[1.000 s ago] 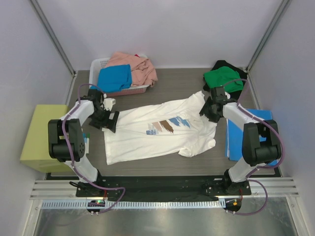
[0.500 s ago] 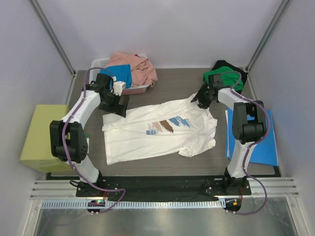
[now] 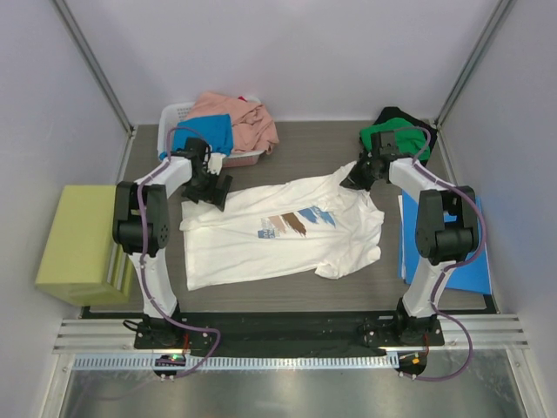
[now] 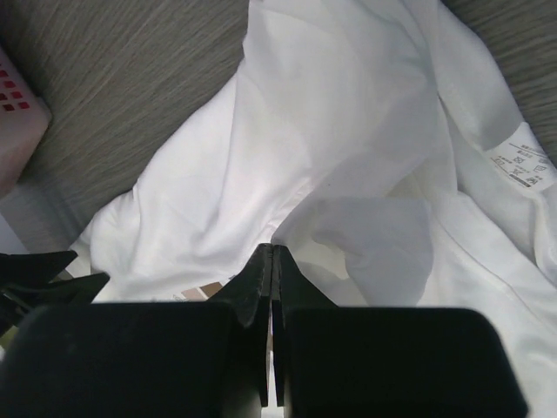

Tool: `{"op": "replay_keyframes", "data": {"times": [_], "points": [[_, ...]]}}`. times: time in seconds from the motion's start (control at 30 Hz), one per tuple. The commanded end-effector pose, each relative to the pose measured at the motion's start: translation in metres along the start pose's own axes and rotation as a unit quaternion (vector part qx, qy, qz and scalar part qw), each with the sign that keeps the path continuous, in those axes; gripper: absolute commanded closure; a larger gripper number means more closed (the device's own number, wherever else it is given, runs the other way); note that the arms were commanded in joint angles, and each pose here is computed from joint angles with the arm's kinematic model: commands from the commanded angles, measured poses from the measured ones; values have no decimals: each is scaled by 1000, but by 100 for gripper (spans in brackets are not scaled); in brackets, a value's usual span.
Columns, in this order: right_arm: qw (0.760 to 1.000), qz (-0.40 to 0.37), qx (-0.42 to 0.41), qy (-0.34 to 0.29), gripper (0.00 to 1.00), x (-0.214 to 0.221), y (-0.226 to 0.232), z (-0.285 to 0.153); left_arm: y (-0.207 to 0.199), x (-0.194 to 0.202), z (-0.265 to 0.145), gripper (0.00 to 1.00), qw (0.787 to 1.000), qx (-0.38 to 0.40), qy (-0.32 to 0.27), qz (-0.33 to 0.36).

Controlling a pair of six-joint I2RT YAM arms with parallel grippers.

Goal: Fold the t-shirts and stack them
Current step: Fold the tshirt

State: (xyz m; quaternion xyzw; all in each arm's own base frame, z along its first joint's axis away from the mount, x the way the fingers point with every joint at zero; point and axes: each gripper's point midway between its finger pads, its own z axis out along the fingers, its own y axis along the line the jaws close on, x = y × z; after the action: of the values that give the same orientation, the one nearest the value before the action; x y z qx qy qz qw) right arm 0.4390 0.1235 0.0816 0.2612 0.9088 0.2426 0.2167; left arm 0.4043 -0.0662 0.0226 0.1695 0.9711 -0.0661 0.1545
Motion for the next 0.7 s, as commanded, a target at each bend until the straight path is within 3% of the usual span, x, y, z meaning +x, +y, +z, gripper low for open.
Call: {"op": "replay_keyframes", "data": {"times": [0.0, 0.27, 0.43, 0.53, 0.67], "points": [[1000, -9, 9, -6, 99, 7, -4, -16, 10, 17, 24, 0, 1000, -5, 11, -17], [998, -19, 50, -21, 99, 16, -25, -38, 18, 34, 19, 0, 1000, -6, 11, -25], [991, -36, 89, -98, 99, 5, -35, -91, 20, 38, 12, 0, 1000, -12, 6, -20], [987, -38, 105, -112, 99, 11, -45, -111, 20, 37, 6, 0, 1000, -14, 0, -19], [989, -38, 111, -90, 99, 33, -59, -114, 19, 36, 2, 0, 1000, -12, -4, -17]]}}
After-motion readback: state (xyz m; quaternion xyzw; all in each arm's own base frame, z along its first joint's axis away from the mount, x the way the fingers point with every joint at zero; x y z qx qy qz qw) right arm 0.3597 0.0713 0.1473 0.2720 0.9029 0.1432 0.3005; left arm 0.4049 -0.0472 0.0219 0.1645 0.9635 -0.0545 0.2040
